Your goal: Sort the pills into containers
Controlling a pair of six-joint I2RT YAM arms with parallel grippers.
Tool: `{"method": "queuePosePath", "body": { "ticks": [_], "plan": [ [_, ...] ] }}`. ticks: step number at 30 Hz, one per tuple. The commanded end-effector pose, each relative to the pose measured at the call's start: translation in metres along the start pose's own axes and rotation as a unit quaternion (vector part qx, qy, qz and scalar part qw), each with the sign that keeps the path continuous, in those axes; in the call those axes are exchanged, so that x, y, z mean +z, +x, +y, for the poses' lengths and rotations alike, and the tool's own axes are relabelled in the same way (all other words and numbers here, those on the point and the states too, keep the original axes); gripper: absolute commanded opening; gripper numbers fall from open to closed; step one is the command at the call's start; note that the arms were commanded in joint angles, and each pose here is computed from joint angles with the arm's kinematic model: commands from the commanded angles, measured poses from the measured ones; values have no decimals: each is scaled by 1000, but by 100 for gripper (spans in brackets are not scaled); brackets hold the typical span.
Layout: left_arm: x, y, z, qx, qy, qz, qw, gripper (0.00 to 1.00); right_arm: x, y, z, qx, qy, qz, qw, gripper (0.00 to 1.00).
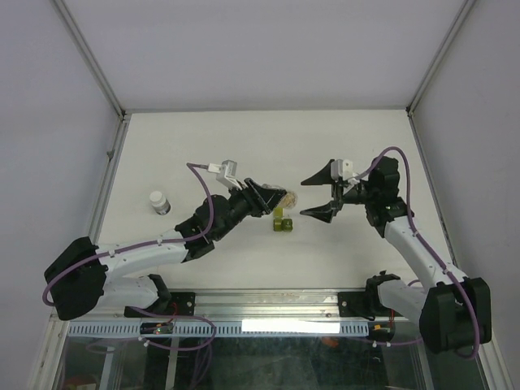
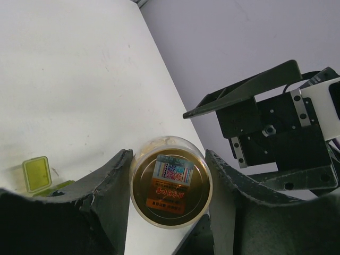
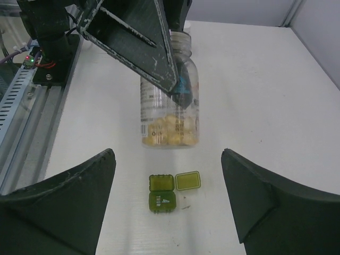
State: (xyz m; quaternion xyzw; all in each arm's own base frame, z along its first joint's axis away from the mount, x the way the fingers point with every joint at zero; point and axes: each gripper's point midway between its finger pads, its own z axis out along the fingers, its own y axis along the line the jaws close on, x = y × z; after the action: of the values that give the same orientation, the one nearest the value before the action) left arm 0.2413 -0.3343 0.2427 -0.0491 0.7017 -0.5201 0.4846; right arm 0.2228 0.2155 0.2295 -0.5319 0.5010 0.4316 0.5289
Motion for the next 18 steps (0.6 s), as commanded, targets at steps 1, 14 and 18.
{"method": "queuePosePath", "body": {
  "ticks": [1, 14, 18],
  "plan": [
    [13, -15, -26, -33, 2, -39, 999, 0, 5, -11, 2, -50, -7, -10, 999, 84],
    [27, 8, -54, -57, 18, -10, 998, 0, 26, 5, 1, -56, 4, 19, 998, 83],
    [28, 12, -56, -61, 19, -6, 998, 0, 29, 6, 0, -55, 9, 23, 998, 76]
  ]
}}
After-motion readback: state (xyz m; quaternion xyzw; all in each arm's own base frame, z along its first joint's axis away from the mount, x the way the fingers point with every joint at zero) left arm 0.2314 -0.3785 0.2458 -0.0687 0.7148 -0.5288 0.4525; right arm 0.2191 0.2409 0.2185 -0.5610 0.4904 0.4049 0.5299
